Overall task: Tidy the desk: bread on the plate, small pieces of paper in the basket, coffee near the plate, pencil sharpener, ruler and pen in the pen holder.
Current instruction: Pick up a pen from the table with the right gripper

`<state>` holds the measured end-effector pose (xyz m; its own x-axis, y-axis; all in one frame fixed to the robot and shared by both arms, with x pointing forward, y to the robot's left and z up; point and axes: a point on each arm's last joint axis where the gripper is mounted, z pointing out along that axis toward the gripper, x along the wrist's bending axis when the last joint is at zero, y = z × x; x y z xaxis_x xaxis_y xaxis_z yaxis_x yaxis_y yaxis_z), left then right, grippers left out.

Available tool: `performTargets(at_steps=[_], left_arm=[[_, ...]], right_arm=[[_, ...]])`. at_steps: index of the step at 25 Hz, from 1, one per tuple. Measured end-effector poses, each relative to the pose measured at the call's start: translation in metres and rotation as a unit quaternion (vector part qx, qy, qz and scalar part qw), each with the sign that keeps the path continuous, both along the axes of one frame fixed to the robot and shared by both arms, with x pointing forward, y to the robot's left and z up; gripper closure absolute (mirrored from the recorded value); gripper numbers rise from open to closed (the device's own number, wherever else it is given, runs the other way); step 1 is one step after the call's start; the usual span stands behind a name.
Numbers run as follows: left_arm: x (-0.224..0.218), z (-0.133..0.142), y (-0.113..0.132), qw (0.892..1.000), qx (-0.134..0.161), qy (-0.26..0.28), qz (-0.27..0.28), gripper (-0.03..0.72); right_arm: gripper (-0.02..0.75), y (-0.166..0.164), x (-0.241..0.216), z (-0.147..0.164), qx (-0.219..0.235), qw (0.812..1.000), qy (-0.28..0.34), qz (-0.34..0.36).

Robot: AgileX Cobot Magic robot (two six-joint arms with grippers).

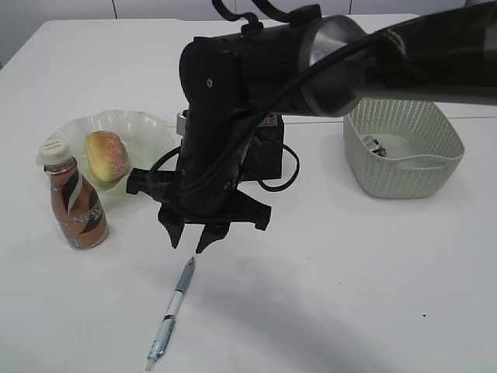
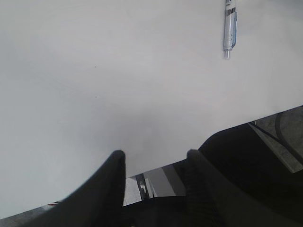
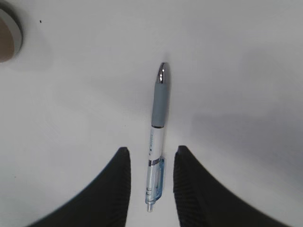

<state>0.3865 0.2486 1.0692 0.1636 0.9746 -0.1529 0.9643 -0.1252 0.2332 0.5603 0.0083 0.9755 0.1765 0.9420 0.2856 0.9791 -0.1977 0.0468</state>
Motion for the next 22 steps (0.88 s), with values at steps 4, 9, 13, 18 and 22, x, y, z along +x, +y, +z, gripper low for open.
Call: performTargets(at_steps=[4,9,13,18,22], left_arm=[[0.0,0.0,0.0001,1.0,0.002,-0.001,-0.006,0.381],[0.0,0.0,0.0001,1.0,0.002,-0.002,-0.008,0.381],[0.0,0.0,0.0001,1.0,0.002,-0.002,-0.009,0.381],[0.0,0.0,0.0001,1.0,0.002,-0.002,-0.009,0.381],[0.0,0.0,0.0001,1.0,0.002,-0.002,-0.009,0.381]], right_arm=[[0.479,0.0,0.0,0.0,0.0,1.0,0.0,0.0],[0.479,0.0,0.0,0.0,0.0,1.0,0.0,0.0],[0.479,0.0,0.0,0.0,0.0,1.0,0.0,0.0],[0.479,0.0,0.0,0.0,0.0,1.0,0.0,0.0],[0.479,0.0001,0.0,-0.0017,-0.002,1.0,0.002,0.0]])
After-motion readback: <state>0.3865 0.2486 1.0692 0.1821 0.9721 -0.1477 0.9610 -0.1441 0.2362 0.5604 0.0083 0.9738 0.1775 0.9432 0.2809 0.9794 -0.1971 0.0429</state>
